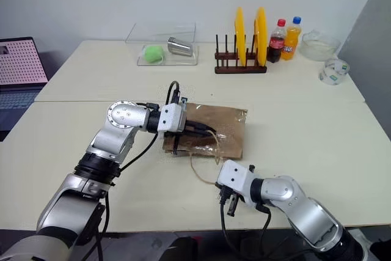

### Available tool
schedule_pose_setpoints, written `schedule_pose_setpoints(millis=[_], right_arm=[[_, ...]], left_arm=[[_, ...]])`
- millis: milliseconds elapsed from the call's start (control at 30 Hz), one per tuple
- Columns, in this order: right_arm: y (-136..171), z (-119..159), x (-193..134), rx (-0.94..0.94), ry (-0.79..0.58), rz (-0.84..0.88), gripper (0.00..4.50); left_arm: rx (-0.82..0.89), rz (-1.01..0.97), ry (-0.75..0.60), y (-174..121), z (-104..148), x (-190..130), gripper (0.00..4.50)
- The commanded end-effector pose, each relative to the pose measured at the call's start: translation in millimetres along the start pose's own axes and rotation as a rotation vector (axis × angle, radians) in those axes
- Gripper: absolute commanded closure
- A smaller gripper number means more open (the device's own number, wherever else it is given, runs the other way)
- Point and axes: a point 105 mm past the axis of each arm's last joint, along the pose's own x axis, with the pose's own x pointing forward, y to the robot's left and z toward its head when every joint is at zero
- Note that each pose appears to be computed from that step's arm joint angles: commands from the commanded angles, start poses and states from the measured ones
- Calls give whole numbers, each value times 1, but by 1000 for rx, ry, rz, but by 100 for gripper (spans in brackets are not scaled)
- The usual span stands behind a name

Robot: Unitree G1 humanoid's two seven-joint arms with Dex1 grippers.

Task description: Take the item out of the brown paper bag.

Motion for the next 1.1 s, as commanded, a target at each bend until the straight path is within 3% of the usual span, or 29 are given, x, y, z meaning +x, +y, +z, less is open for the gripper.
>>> schedule_pose_setpoints(millis=[33,367,767,1100], right_arm=[[-1,3,1,-46,-3,-6,446],[5,-25,12,-85,116,5,446],[13,-31,14,-88,143,27,446],[11,-29,13,-104,141,13,446]], left_arm=[[16,100,-27,28,17,-5,450],[26,263,-1,82,33,-13,450],[118,406,13,127,54,-27,450],[114,479,-4,143,62,-36,450]])
